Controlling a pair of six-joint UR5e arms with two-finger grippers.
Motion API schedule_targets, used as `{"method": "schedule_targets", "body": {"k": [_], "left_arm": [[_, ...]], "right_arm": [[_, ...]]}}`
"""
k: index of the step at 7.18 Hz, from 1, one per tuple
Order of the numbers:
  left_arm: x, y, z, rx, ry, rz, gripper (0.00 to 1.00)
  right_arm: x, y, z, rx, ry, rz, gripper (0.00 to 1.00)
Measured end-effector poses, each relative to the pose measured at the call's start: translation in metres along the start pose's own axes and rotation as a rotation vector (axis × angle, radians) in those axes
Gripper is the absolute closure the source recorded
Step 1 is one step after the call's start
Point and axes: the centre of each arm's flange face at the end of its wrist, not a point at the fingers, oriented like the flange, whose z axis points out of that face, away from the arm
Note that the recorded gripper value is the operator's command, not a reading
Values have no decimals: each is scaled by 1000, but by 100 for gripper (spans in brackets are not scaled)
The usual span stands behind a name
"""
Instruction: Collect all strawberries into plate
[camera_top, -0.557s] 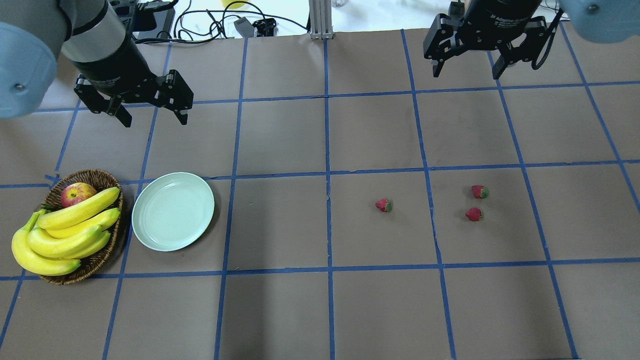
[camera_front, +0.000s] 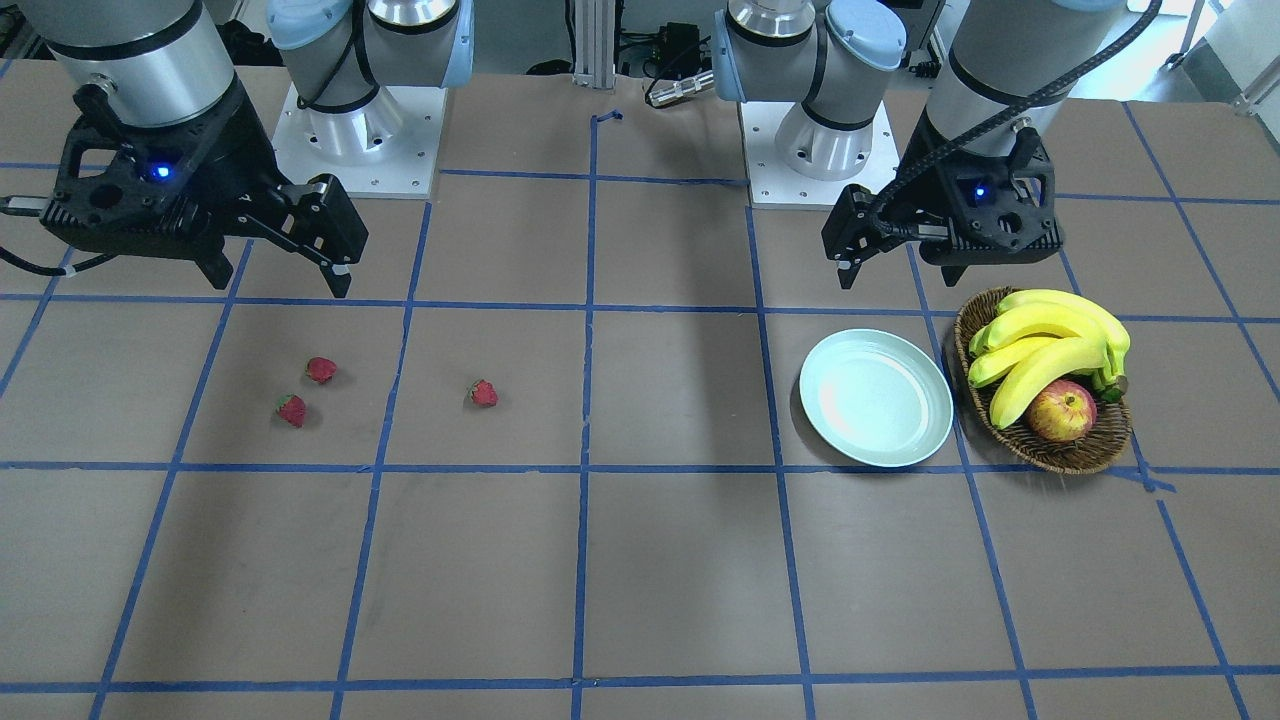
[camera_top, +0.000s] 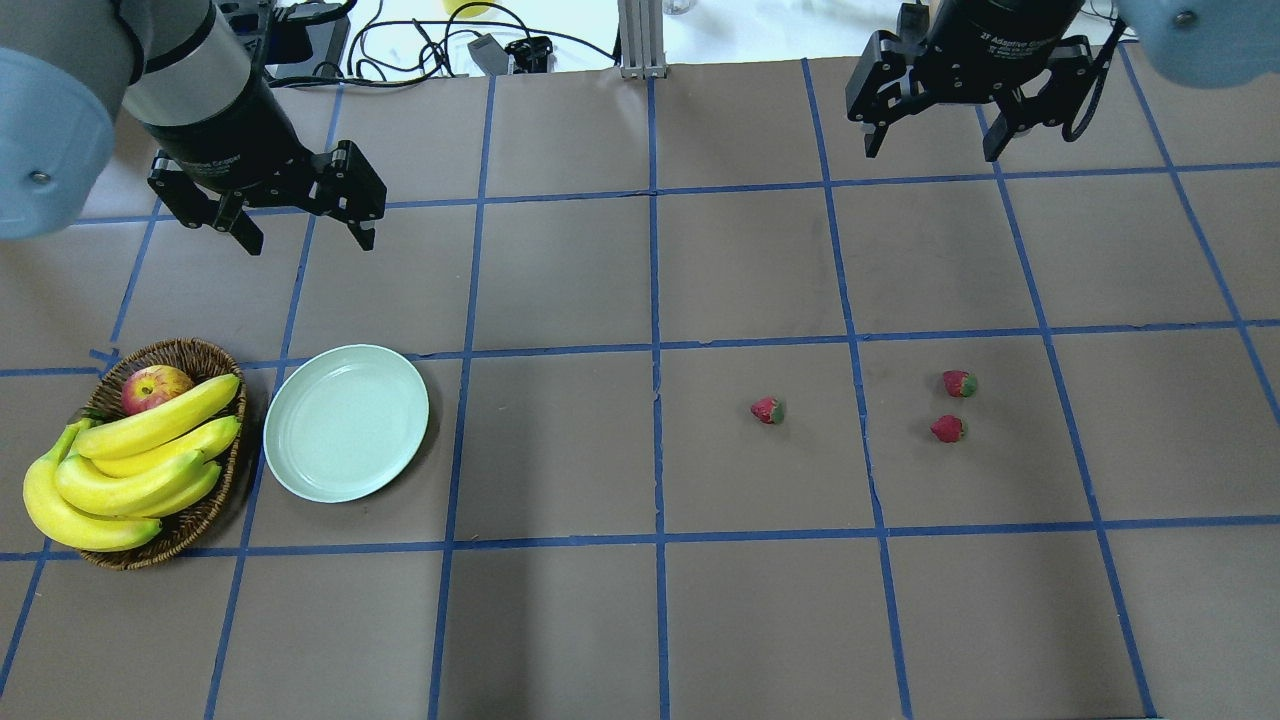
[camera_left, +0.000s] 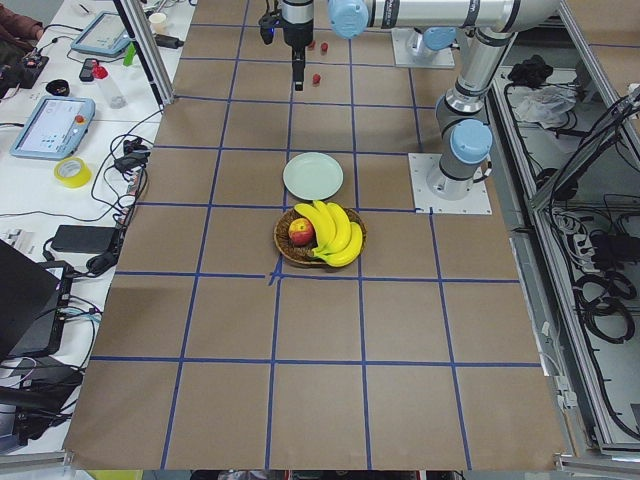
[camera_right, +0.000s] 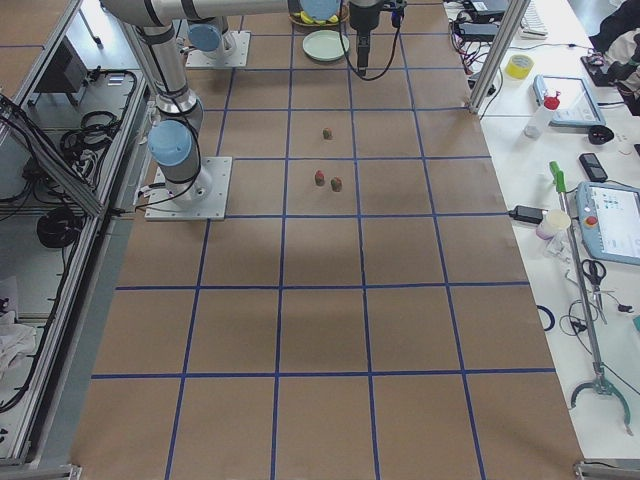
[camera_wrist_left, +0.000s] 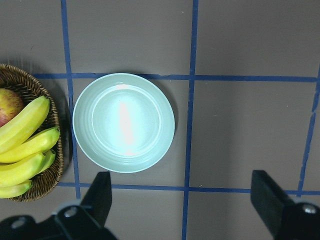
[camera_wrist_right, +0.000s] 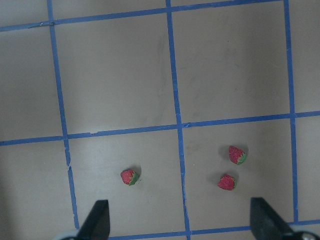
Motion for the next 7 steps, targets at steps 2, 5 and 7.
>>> {"method": "schedule_targets", "body": {"k": [2, 5, 7], "left_arm": [[0, 0, 1, -1, 1, 0, 0], [-1, 1, 1, -1, -18, 1, 0], [-2, 1, 2, -1, -35, 2, 0]], "right_arm": [[0, 0, 0, 1, -2, 1, 0], [1, 6, -9, 18, -1, -25, 0], [1, 8, -11, 20, 3, -34, 0]]}}
